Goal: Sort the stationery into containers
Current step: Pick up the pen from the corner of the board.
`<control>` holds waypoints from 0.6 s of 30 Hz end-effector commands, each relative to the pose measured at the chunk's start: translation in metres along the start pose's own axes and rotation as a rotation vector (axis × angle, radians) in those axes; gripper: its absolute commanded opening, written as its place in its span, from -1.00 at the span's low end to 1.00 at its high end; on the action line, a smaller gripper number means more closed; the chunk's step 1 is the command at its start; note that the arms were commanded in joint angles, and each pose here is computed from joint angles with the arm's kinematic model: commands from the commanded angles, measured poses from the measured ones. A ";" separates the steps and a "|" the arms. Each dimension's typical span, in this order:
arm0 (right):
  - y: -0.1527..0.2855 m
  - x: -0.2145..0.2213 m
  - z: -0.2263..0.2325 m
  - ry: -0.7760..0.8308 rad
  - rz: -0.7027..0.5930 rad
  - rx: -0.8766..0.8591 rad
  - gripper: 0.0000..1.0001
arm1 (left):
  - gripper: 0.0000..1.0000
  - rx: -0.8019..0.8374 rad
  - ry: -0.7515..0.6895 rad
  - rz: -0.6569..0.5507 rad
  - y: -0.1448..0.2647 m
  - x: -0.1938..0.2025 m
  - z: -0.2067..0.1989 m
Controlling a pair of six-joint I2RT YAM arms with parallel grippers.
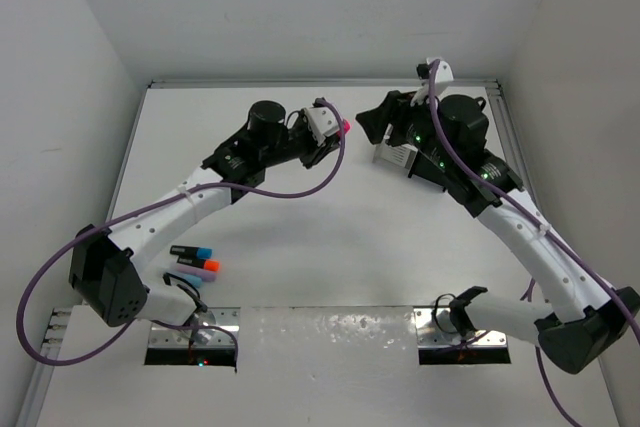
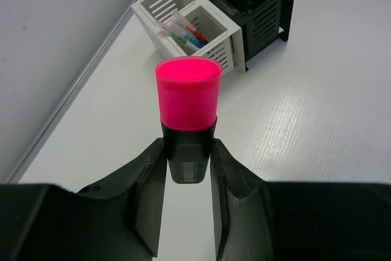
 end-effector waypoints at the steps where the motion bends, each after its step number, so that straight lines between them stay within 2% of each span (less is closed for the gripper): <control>1: 0.004 -0.013 0.019 0.100 -0.055 -0.076 0.22 | -1.00 0.001 -0.003 -0.063 0.004 -0.016 -0.003; 5: -0.008 0.001 0.033 0.150 0.011 -0.124 0.32 | -1.00 0.011 -0.005 -0.068 0.003 -0.017 -0.004; 9: -0.017 0.004 0.037 0.156 0.009 -0.118 0.34 | -1.00 0.010 -0.010 -0.073 0.006 -0.020 -0.004; 18: -0.041 0.011 0.034 0.162 0.018 -0.103 0.20 | -1.00 0.024 -0.014 -0.079 0.009 -0.020 -0.010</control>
Point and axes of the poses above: each gripper's point midway between its finger pads, its own y axis back along the fingers, its own z axis along the line the jaws close on, x = y × z, the point moved 4 cm from there along y, back along the fingers, and after that the axes turned 4 degrees about y, right-handed, at the moved point
